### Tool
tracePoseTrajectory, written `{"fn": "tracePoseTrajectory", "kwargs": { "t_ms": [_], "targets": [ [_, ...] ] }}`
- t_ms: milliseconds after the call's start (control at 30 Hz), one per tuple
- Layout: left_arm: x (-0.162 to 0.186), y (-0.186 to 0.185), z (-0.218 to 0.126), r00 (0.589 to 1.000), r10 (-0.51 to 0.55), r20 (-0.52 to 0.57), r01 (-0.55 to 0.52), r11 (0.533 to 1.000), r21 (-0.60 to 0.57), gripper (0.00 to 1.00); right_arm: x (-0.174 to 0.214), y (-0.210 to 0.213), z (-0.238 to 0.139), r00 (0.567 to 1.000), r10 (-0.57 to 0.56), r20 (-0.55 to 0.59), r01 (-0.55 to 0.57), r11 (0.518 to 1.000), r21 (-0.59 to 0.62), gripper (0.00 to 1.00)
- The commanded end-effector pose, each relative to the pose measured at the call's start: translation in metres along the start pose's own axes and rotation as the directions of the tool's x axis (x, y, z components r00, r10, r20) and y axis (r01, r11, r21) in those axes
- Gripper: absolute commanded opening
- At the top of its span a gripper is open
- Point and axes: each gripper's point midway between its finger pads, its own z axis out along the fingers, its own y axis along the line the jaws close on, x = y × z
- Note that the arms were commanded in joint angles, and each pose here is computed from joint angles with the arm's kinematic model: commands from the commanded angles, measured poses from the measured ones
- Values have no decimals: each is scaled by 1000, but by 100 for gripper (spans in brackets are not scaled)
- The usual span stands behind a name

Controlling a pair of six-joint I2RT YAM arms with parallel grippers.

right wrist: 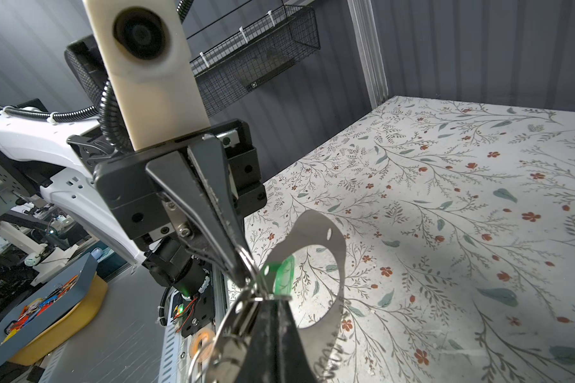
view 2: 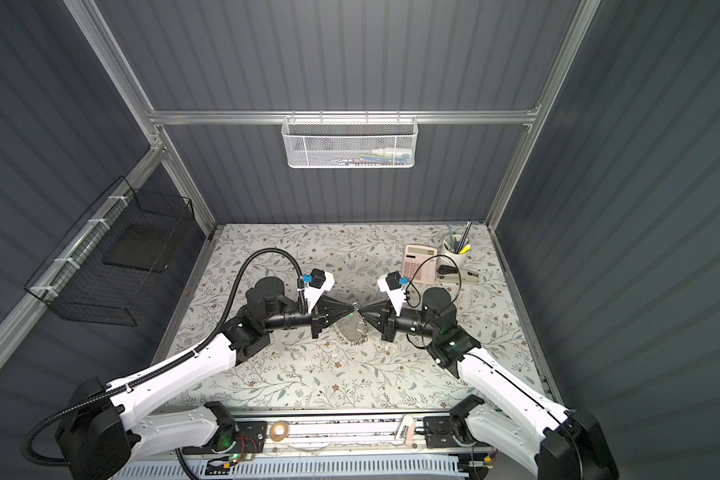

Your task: Put the keys on the keyring

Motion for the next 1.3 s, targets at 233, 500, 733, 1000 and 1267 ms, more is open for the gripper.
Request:
{"fn": "tracePoseTrajectory", "kwargs": {
  "t_ms": [233, 500, 733, 1000, 1267],
  "targets": [
    [-10, 5, -1, 997, 15, 80, -12, 999, -40, 0, -12, -9, -1, 1000, -28, 12, 26, 995, 92, 13],
    [1, 13, -3, 998, 12, 67, -6, 997, -83, 0, -12, -54, -14, 1000, 22, 14, -26, 942, 334, 26],
    [1, 7, -2, 996, 14, 88, -10, 999, -46, 0, -25, -63, -39, 990, 39, 133, -85, 930, 357, 43],
    [0, -6, -5, 993, 50, 105, -52, 998, 18, 0, -33, -18, -33, 988, -11, 156, -9, 991, 130, 50],
    [1, -10, -3, 993, 57, 99, -62, 997, 52, 0, -27, 8, -20, 993, -42, 114, 42, 999, 3, 47]
  ]
}}
